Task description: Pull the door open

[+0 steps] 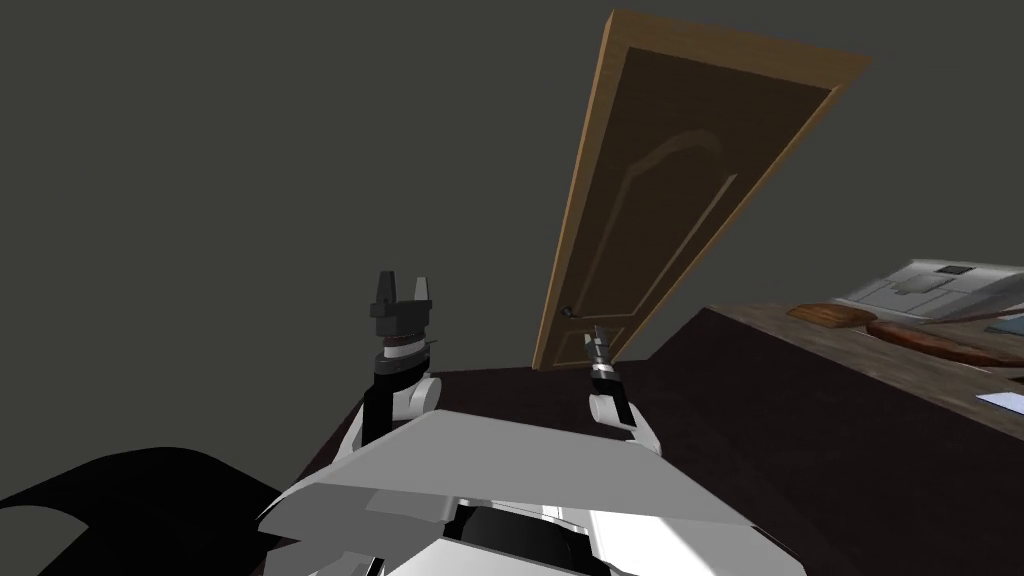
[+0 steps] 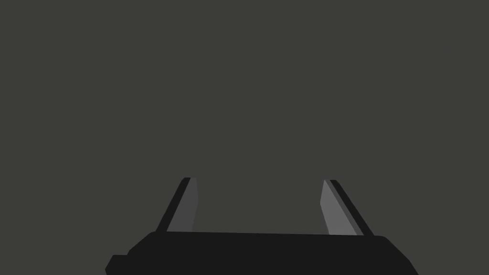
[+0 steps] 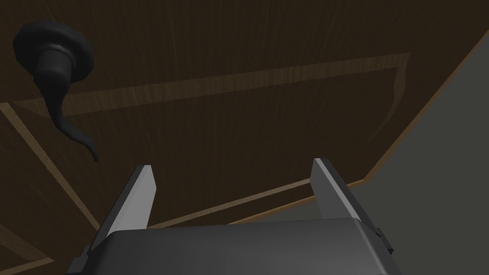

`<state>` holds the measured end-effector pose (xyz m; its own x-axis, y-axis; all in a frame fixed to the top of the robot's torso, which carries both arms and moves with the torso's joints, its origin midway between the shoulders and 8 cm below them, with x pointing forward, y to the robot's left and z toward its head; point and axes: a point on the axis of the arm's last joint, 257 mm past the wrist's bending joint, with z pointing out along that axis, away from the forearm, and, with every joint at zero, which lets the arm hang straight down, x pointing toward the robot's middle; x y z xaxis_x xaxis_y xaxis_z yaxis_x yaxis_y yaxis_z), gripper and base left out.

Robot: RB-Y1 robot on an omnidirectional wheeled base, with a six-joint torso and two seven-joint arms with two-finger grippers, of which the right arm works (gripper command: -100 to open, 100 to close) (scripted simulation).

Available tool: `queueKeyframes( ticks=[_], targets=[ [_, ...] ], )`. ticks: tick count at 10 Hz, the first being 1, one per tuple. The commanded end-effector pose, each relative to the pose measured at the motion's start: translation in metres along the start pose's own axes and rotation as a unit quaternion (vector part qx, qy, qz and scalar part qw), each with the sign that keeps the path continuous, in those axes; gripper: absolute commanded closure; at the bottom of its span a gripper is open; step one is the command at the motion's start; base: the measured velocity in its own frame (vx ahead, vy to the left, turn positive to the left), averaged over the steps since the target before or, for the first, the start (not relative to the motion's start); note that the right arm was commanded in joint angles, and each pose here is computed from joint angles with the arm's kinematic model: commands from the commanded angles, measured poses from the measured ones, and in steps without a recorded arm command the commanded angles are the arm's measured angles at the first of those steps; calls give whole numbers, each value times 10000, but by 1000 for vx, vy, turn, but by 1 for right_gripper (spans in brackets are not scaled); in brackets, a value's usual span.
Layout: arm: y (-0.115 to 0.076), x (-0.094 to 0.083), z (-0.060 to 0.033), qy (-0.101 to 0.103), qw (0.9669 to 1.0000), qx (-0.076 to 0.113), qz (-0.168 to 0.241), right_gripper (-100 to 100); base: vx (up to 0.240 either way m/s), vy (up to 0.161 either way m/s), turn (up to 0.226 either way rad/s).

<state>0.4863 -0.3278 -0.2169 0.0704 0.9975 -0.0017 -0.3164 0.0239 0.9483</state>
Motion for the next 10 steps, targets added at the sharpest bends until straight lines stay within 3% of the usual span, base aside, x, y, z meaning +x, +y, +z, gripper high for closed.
queueKeyframes(
  ticks=[1,3,4,6,10],
  targets=[
    [-109,-38,-6,-28,9999,121,7,-100,10,-93,95],
    [-248,-121,28,-72,9997,235,39,-100,16,-84,175],
    [-335,-142,-14,-93,9994,336,30,-100,14,-75,71],
    [-475,-233,5,-150,9988,462,54,-100,3,-78,160],
    [-723,-363,-52,-251,9970,729,59,-100,-2,-82,126]
  ],
)
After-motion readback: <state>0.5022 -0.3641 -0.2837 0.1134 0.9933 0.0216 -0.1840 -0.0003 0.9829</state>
